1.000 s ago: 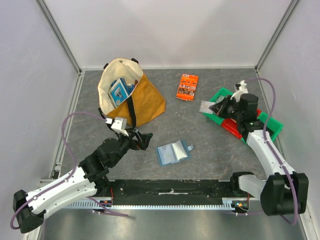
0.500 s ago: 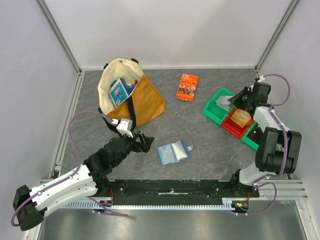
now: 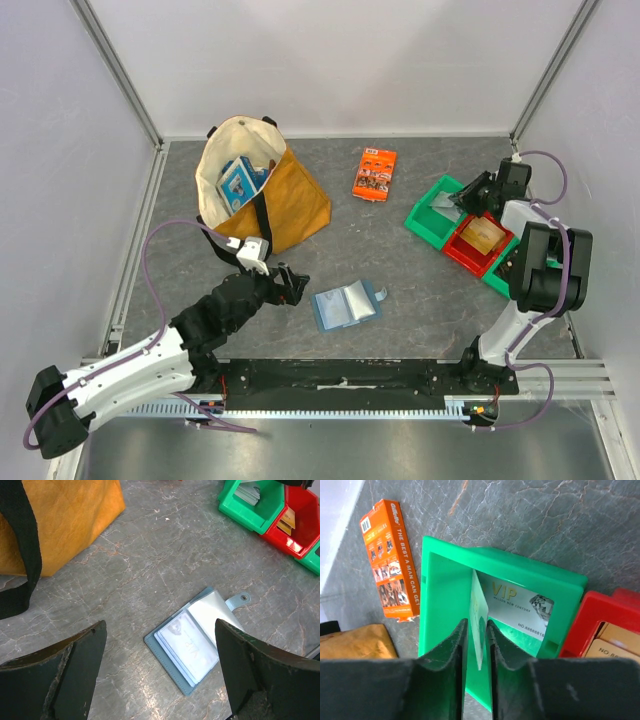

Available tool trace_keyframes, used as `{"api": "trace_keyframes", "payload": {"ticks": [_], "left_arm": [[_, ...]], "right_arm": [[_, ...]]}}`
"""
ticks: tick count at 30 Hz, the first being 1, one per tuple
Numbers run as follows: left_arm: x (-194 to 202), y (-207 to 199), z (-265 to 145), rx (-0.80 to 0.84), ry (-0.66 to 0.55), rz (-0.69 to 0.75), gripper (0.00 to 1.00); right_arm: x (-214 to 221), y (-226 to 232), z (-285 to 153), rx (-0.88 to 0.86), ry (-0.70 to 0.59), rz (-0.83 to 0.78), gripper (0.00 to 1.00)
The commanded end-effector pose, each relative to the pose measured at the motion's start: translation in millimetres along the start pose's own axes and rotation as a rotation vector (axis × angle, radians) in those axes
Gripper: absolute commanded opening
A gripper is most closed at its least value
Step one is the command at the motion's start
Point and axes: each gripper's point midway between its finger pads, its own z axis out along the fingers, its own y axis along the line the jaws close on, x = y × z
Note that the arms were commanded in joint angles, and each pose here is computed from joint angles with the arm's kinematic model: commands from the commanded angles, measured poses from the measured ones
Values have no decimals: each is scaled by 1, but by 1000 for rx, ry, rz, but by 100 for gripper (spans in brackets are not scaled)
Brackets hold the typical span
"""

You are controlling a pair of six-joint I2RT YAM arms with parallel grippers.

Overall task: Take the credit cards out of the card holder
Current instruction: Place the credit card in the storage box.

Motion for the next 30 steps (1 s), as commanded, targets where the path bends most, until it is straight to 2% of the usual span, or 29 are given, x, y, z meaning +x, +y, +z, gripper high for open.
{"api": "trace_keyframes", "payload": {"ticks": [1,6,9,12,16,19,24,30], "left_arm": [[-7,-7,1,28,-19,-9,94],[2,-11,0,37,37,-36,93],[9,-15,-1,47,73,-73,93],[17,-17,0,50,113,-110,93],[29,-23,2,55,183,-140,92],[40,-23,4,35,240,-156,91],[60,-18,5,-10,326,-185,89],[76,-8,1,-64,379,-214,86]], "right_arm": [[-26,9,-2,1,-78,-33,35],[-36,8,-24,71,-113,-98,57],[-46,10,-48,110,-168,-151,66],[-50,18,-73,117,-208,-204,70],[-29,41,-98,89,-204,-322,70],[12,73,-110,16,-165,-441,70],[109,120,-127,-166,-36,-619,69],[237,147,-149,-334,128,-846,68]]}}
